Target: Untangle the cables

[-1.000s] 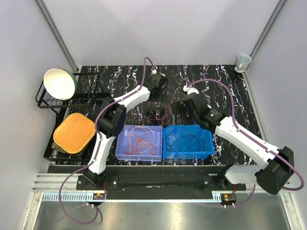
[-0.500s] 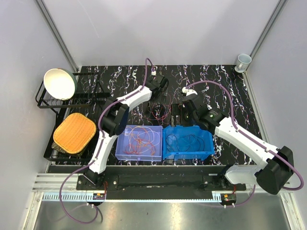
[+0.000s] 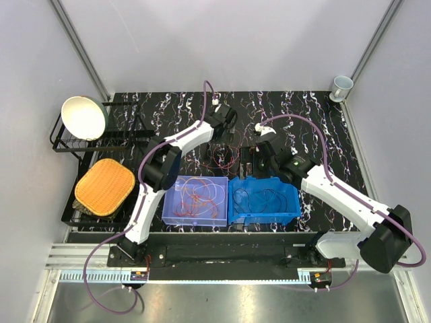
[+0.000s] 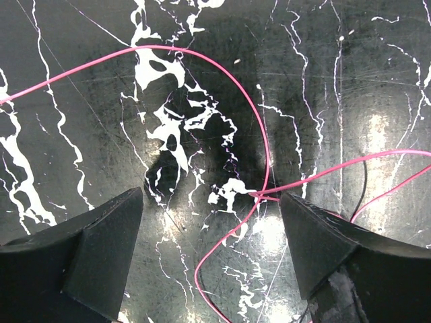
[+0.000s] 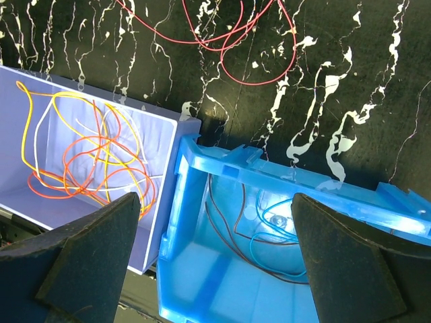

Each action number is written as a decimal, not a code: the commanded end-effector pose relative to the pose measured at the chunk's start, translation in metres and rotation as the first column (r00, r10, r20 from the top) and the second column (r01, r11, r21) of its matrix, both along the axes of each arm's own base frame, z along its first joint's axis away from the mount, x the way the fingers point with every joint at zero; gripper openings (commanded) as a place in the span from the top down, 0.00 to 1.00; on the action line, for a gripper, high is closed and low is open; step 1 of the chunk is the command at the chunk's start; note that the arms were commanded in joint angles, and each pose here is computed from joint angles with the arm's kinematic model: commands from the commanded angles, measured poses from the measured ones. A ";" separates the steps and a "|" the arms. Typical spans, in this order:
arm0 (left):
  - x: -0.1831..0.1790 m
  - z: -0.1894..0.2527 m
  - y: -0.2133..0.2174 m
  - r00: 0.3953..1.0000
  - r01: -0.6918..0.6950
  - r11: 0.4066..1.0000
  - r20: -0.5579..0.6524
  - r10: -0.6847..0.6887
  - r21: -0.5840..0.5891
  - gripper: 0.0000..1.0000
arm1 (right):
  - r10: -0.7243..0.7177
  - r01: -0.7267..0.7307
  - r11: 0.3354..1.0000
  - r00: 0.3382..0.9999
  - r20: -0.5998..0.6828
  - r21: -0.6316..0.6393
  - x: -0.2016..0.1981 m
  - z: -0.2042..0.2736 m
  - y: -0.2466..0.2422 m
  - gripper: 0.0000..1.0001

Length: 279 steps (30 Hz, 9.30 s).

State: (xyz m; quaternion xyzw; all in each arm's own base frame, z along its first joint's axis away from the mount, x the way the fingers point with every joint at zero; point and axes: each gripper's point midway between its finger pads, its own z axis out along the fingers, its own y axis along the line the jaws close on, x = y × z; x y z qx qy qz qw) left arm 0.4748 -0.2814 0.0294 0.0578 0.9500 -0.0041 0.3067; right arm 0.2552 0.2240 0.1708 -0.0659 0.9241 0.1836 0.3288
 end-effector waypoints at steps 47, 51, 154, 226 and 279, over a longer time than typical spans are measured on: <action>-0.050 0.012 0.025 0.988 -0.156 0.987 -0.020 0.155 -0.050 0.31 | 0.022 -0.021 0.994 1.000 -0.008 0.109 -0.003 0.009 0.016 0.02; -0.060 0.007 0.030 0.986 -0.162 0.986 -0.039 0.161 -0.042 0.39 | 0.034 -0.030 0.991 0.999 -0.024 0.130 -0.006 0.010 0.019 0.02; -0.246 0.383 -0.005 0.553 0.831 0.476 0.517 -0.653 -0.287 1.00 | 0.412 -0.535 0.845 0.656 0.633 0.005 0.001 0.260 0.052 0.90; -0.281 0.201 0.157 0.913 0.202 0.931 0.402 -0.068 -0.303 0.01 | -0.016 -0.072 0.980 0.900 0.436 0.186 -0.061 0.203 -0.070 1.00; -0.280 0.202 0.160 0.911 0.191 0.934 0.408 -0.054 -0.303 0.01 | -0.180 0.178 0.978 0.984 -0.004 -0.109 -0.038 -0.014 -0.070 1.00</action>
